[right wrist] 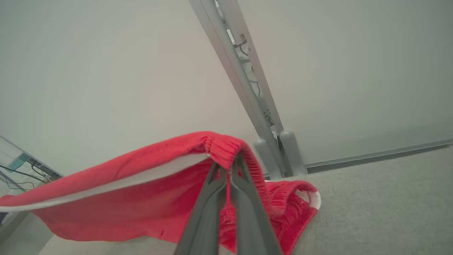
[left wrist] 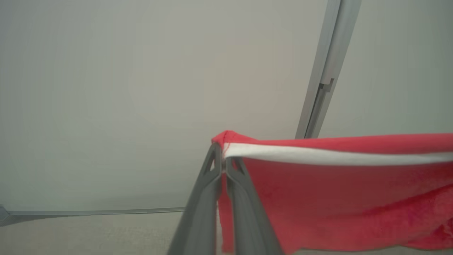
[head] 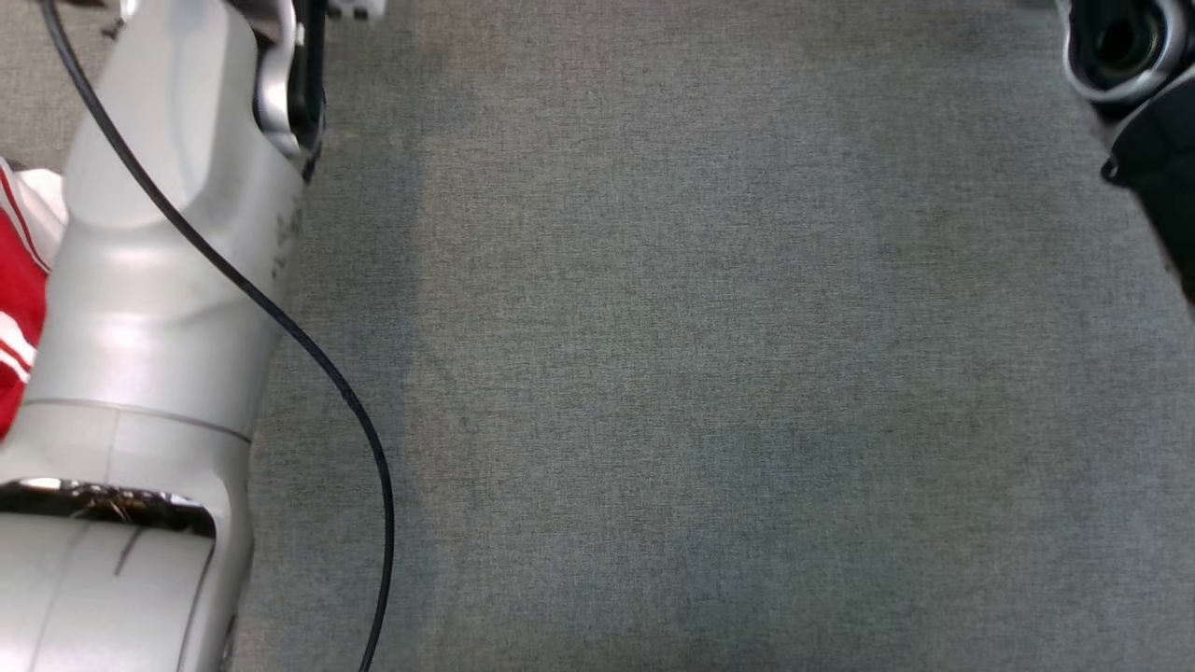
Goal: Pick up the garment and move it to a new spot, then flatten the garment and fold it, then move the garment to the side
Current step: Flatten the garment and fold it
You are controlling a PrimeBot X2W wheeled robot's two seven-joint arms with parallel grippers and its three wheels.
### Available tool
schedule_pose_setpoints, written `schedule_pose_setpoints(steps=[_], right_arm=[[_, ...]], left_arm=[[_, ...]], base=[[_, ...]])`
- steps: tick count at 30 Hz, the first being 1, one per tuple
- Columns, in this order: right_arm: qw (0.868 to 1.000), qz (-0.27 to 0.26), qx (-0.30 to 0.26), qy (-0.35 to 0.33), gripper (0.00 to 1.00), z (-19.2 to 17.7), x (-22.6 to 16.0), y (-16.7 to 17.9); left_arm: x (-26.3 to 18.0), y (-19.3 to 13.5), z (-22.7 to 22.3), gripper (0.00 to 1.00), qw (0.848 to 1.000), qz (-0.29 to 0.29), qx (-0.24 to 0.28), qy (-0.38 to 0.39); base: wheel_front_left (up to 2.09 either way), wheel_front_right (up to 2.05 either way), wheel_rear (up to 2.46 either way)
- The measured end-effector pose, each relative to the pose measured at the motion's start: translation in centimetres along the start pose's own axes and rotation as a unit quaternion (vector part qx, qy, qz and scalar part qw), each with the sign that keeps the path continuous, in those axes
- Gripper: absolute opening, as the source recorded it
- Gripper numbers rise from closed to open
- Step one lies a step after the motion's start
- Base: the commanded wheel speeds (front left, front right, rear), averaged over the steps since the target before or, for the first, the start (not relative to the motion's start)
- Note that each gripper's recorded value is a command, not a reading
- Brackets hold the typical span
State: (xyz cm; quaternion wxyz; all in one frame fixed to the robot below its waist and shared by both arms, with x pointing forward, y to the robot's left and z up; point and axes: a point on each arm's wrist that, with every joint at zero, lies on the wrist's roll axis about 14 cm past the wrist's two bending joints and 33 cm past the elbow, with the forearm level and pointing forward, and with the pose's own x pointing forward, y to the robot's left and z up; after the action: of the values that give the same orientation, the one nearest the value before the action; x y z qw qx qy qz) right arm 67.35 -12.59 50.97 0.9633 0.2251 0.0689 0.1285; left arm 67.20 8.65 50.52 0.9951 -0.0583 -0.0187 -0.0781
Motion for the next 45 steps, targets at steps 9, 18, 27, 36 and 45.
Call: schedule_pose_setpoints(steps=[9, 18, 27, 36, 45], right_arm=[[0.995, -0.006, 0.078, 0.061, 0.0, -4.8, -3.4, -0.7], [0.983, 0.001, 0.143, 0.116, 0.0, -7.2, -8.4, 0.3], [0.966, 0.006, 0.195, 0.169, 0.0, -8.9, -13.3, 1.8], [0.957, -0.005, 0.201, 0.209, 0.0, -10.1, -17.3, 1.7], [0.947, 0.023, 0.158, 0.278, 0.0, -12.4, -21.4, 3.3]], left_arm=[[-3.9, 0.4, -4.7, 0.0, 0.998, 0.002, 0.02, 0.067], [-8.8, 0.2, -6.4, 0.0, 0.994, -0.001, 0.037, 0.1], [-13.3, -0.3, -7.1, 0.0, 0.99, -0.017, 0.07, 0.121], [-17.5, -0.4, -7.8, 0.0, 0.984, -0.032, 0.104, 0.141], [-21.2, 0.1, -8.2, 0.0, 0.982, -0.023, 0.108, 0.153]], base=[[0.0, 0.0, 0.0], [0.0, 0.0, 0.0], [0.0, 0.0, 0.0], [0.0, 0.0, 0.0], [0.0, 0.0, 0.0]])
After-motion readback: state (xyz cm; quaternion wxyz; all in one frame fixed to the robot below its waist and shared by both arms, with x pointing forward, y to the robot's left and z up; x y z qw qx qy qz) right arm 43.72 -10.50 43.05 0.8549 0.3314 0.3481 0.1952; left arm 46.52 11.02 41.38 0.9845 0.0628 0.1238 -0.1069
